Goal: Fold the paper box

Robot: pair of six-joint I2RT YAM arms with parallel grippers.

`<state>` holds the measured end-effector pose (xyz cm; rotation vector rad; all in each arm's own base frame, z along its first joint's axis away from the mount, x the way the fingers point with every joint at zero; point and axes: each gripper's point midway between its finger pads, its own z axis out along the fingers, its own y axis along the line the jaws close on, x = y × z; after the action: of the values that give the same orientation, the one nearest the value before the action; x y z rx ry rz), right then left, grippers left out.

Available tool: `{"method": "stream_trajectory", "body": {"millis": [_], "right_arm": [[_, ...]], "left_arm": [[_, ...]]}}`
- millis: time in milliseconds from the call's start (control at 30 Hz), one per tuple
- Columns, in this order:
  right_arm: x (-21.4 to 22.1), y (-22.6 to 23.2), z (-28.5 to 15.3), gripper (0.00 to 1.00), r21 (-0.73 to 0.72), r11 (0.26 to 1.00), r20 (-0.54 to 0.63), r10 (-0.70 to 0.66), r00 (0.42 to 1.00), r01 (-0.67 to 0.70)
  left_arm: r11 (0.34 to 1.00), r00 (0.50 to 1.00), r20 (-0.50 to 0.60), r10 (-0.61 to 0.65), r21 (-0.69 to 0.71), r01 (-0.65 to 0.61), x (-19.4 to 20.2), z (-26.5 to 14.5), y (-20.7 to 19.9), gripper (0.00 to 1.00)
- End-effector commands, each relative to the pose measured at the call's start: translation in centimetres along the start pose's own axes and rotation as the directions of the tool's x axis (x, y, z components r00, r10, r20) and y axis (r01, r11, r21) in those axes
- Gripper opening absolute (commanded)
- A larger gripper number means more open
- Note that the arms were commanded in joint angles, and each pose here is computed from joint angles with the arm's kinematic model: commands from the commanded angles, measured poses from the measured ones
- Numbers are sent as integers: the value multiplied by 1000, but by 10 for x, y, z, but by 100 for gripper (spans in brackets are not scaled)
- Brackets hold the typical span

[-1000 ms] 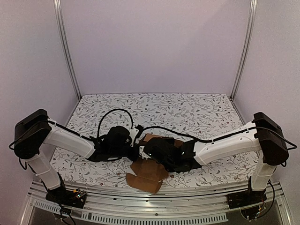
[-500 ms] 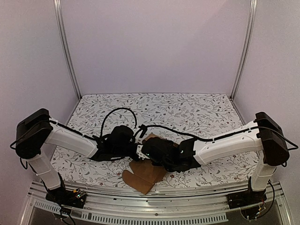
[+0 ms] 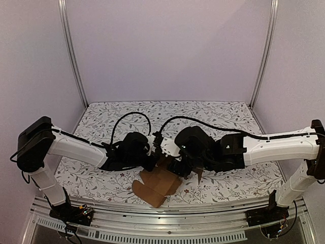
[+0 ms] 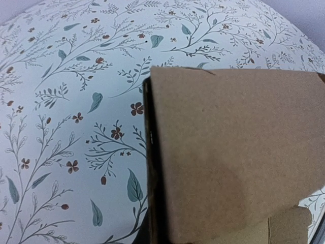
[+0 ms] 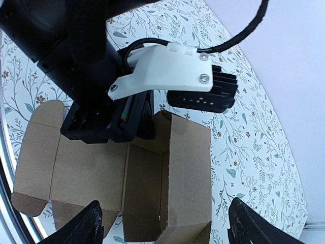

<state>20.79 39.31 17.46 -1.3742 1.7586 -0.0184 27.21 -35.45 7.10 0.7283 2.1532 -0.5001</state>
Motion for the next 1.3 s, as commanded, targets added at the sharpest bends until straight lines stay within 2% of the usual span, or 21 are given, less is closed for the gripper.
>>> {"method": "stream_trajectory", "body": {"millis": [0, 200, 433, 533, 633, 667, 767, 833, 900, 1033, 1267], "right_arm": [[13, -2, -17, 86, -126, 980, 3, 156, 988, -154], [17, -31, -29, 86, -172, 924, 25, 352, 936, -343], [14, -54, -15, 76, -243, 766, -27, 607, 794, -595], [8, -54, -4, 63, -270, 721, -37, 654, 756, -637], [2, -54, 6, 42, -298, 682, -32, 692, 721, -667], [0, -53, 11, 31, -300, 675, -32, 699, 714, -674], [-3, -52, 20, 12, -304, 661, -33, 712, 701, -686], [-1, -53, 30, 3, -286, 656, -30, 723, 691, -699], [-3, -55, 35, 0, -281, 650, -11, 733, 680, -706], [-6, -55, 48, 0, -277, 633, 9, 754, 656, -723], [-5, -48, 70, 0, -287, 585, 17, 795, 607, -758]], "left_arm": [[998, 998, -16, 58, -32, -58, -1, -3, 1, 0], [993, 993, -19, 115, 24, -115, 1, -2, -8, 0], [985, 988, -12, 154, 83, -152, 5, 1, -18, 0], [980, 988, -11, 157, 122, -155, 4, 3, -25, 0], [977, 989, 13, 150, 148, -150, 2, 4, -31, 0], [977, 988, 23, 150, 151, -152, 2, 5, -32, 0], [976, 988, 16, 157, 149, -157, 3, 8, -31, 0], [975, 987, 12, 162, 149, -162, 4, 11, -31, 0], [972, 986, 15, 168, 167, -168, 4, 12, -35, 0], [968, 985, 64, 160, 187, -169, 3, 11, -38, 0], [974, 988, 72, 139, 168, -149, 6, 19, -35, 0]]}}
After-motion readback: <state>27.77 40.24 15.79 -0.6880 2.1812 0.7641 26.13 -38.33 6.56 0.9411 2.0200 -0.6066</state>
